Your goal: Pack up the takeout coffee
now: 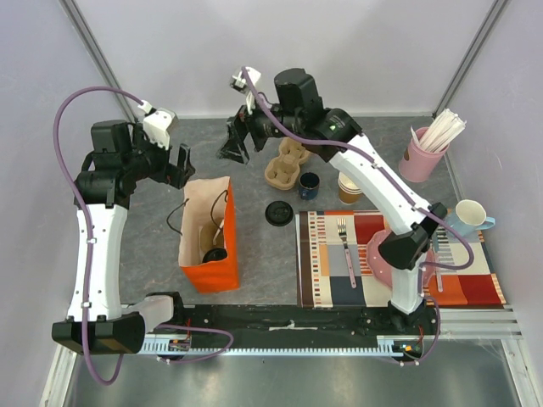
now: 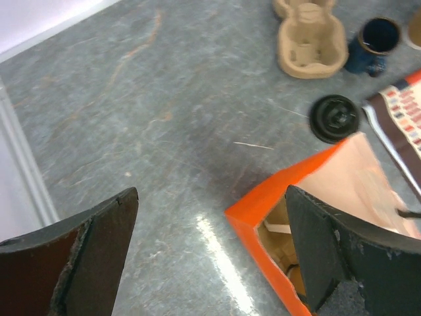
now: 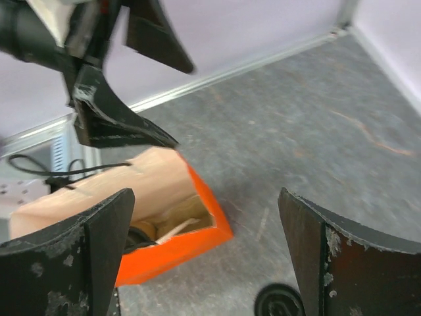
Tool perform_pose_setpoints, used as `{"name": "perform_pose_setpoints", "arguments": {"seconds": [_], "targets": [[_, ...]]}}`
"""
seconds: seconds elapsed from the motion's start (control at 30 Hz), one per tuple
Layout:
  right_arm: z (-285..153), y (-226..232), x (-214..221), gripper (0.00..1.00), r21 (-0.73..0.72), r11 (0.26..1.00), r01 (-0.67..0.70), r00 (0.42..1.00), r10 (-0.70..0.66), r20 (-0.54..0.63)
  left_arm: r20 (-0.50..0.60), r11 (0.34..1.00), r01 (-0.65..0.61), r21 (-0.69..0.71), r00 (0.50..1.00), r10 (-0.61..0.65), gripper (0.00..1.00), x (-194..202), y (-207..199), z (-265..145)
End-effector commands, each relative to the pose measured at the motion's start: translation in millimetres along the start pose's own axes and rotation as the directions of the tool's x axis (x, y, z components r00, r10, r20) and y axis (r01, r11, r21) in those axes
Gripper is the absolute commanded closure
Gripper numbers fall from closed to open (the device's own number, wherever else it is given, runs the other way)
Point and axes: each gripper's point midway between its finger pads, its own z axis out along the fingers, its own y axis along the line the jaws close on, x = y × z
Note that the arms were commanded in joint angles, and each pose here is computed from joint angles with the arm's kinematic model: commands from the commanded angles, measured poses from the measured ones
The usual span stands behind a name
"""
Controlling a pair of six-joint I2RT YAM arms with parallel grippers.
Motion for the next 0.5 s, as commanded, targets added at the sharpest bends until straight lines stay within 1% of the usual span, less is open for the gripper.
{"name": "perform_pose_setpoints", "arguments": {"seconds": [0.0,0.03,0.07,0.1,0.13,0.17,0.2,0.23,0.27,0.3,0.33,0.37,0.4,0.43,0.47], "targets": [[-54.3,-60.7,-39.2,0.02,0.369,0.929,-0.027,0.991,-0.024,0.133,0.051,0.957,0.062,-0.282,0.997,-0.050,0.00,-14.5,51.3,-6.2],[-58.3,-73.9,-28.3,0.02,0.411,0.910,-0.052,0.993,0.002,0.121,0.054,0.948,0.077,-0.308,0.997,-0.063,0.00,-13.8,57.4,-6.1],[-72.6,-94.8,-26.6,0.02,0.472,0.878,-0.076,0.991,0.014,0.135,0.062,0.937,0.111,-0.331,0.993,-0.096,0.00,-11.9,63.6,-6.3],[-86.0,-102.1,-28.3,0.02,0.506,0.856,-0.100,0.988,0.024,0.156,0.060,0.926,0.127,-0.355,0.992,-0.113,0.00,-9.4,69.9,-6.0],[-95.0,-121.1,-12.5,0.02,0.572,0.811,-0.125,0.988,0.051,0.144,0.070,0.915,0.143,-0.376,0.990,-0.126,0.00,-9.8,76.0,-6.2],[-111.7,-141.8,-8.7,0.02,0.624,0.768,-0.144,0.985,0.054,0.161,0.074,0.899,0.174,-0.401,0.985,-0.157,0.00,-6.7,83.5,-5.8],[-126.0,-147.8,-8.5,0.02,0.655,0.737,-0.164,0.982,0.057,0.182,0.061,0.884,0.188,-0.427,0.982,-0.179,0.00,-1.7,92.5,-1.8],[-137.5,-167.3,11.7,0.02,0.719,0.672,-0.179,0.982,0.083,0.168,0.065,0.878,0.202,-0.433,0.979,-0.193,0.00,-0.5,97.1,0.2],[-153.8,-183.8,18.7,0.02,0.759,0.623,-0.191,0.981,0.088,0.175,0.072,0.864,0.230,-0.449,0.972,-0.222,0.00,3.3,104.8,-0.2],[-164.1,-191.9,33.4,0.02,0.791,0.581,-0.191,0.981,0.104,0.161,0.067,0.861,0.244,-0.446,0.968,-0.240,0.00,8.9,108.0,4.4],[-178.1,-203.3,41.7,0.02,0.829,0.532,-0.175,0.985,0.100,0.143,0.089,0.851,0.258,-0.458,0.965,-0.245,0.00,8.4,115.2,4.2],[-185.0,-205.7,46.3,0.02,0.844,0.510,-0.164,0.986,0.097,0.133,0.092,0.849,0.263,-0.459,0.964,-0.249,0.00,11.8,117.9,6.9],[-187.2,-210.6,64.9,0.02,0.862,0.485,-0.148,0.988,0.120,0.102,0.083,0.852,0.265,-0.452,0.963,-0.255,0.00,20.4,117.7,11.6],[-194.7,-215.3,72.3,0.02,0.881,0.454,-0.134,0.989,0.121,0.088,0.084,0.850,0.266,-0.454,0.963,-0.257,0.00,24.3,121.5,13.0],[-206.7,-219.4,76.0,0.02,0.909,0.395,-0.131,0.989,0.115,0.093,0.072,0.862,0.267,-0.430,0.962,-0.262,0.00,31.1,119.4,20.6]]}}
